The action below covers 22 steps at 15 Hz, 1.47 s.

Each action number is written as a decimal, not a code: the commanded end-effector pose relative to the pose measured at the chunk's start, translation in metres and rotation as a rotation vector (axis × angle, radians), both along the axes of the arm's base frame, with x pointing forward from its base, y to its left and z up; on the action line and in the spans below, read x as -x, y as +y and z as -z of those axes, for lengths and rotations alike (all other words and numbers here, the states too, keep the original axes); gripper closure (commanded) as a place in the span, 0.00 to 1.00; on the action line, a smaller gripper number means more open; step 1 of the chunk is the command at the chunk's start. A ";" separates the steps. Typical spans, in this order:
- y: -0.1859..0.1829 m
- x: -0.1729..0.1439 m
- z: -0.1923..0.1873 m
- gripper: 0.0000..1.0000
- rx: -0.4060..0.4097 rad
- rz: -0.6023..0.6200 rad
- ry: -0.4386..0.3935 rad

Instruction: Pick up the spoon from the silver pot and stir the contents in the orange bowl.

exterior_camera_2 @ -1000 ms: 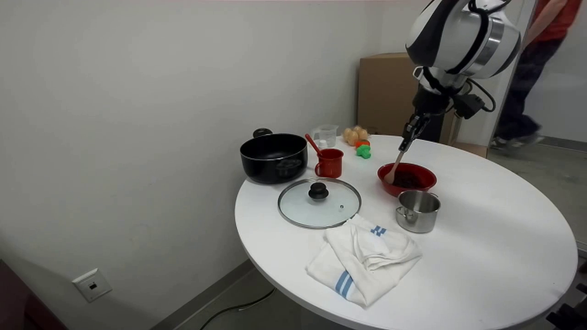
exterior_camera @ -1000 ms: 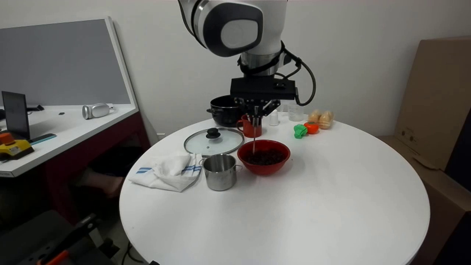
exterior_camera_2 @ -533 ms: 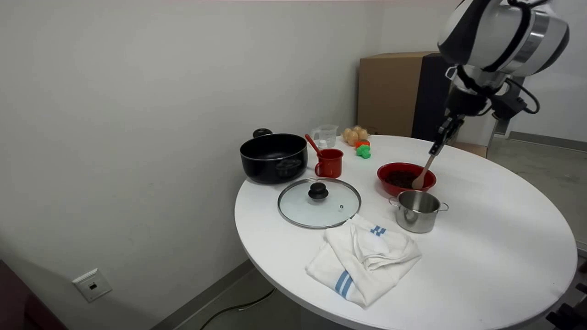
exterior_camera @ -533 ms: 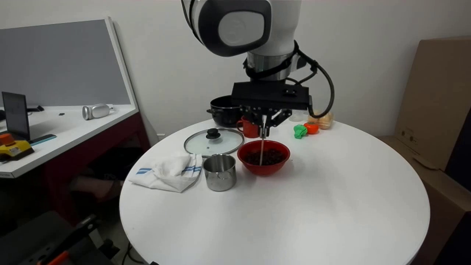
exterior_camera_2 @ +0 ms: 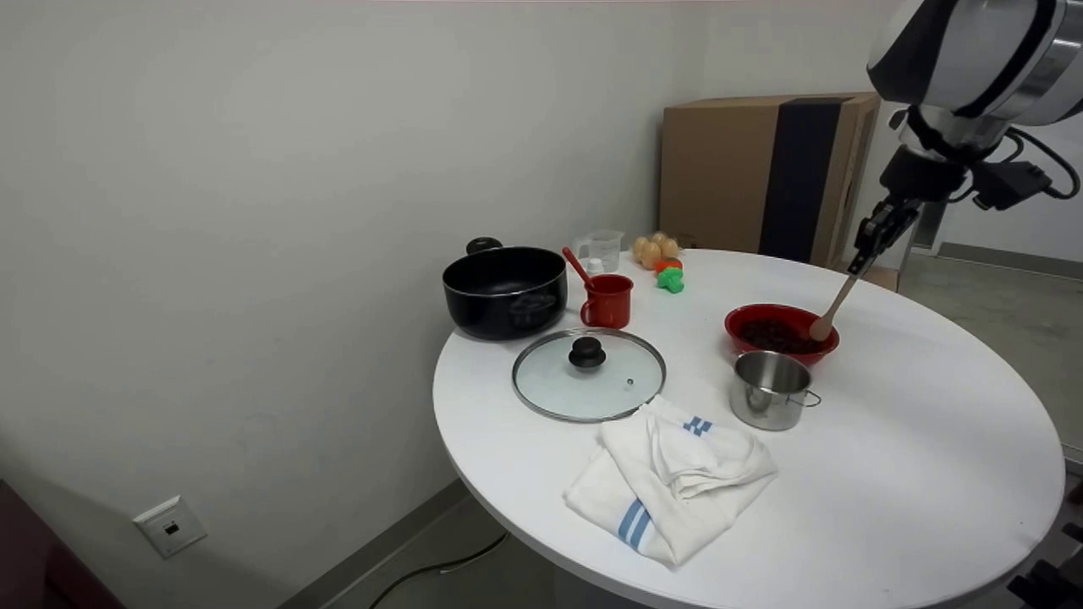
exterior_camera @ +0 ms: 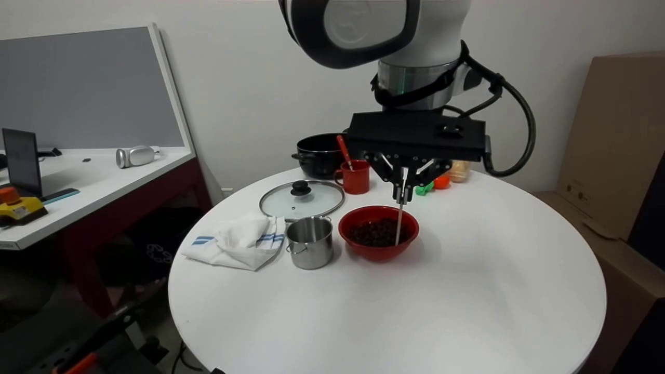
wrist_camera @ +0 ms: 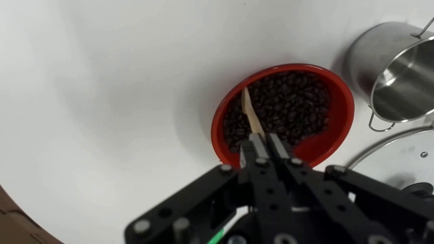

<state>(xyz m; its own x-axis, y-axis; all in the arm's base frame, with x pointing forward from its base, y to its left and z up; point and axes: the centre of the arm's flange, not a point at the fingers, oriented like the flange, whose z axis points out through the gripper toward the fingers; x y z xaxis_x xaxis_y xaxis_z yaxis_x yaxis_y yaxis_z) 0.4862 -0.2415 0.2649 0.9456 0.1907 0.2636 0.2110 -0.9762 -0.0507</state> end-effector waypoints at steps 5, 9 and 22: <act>0.047 -0.022 -0.013 0.99 -0.004 -0.106 -0.034; 0.076 -0.019 -0.011 0.99 -0.020 -0.174 -0.029; 0.045 0.002 0.005 0.99 -0.008 -0.122 -0.009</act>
<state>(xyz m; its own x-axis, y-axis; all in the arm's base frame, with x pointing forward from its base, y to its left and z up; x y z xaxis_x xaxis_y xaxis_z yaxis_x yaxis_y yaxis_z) 0.4842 -0.1813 0.2574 0.9106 0.3206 0.2607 0.3502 -0.9337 -0.0750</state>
